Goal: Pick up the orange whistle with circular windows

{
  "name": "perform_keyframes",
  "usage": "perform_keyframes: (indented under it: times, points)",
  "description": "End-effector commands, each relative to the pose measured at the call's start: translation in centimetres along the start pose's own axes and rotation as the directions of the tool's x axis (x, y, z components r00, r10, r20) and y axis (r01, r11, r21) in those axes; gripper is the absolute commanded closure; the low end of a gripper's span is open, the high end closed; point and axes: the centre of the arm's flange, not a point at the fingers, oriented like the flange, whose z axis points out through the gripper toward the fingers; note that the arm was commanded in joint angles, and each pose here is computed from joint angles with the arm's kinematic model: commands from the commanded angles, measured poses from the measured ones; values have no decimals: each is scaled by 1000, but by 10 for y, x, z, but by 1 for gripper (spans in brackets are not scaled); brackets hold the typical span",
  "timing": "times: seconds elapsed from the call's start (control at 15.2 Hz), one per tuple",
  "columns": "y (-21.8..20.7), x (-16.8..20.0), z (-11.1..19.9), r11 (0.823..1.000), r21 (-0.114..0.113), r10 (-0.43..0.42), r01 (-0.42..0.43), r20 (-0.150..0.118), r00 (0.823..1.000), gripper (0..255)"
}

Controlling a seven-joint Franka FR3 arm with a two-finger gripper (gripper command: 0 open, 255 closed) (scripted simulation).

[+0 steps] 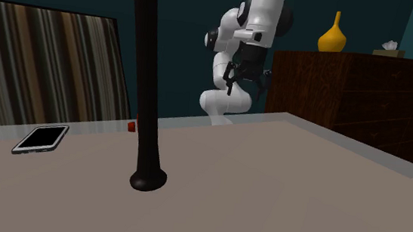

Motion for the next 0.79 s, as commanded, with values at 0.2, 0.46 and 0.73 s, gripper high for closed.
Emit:
perform_keyframes:
  times: [0.2,0.46,0.73]
  points:
    - [40,10,8,1000,16,-10,10,2,1000,0]
    - [93,24,20,999,37,-24,23,4,1000,0]
    - [145,39,33,998,58,-37,37,6,999,0]
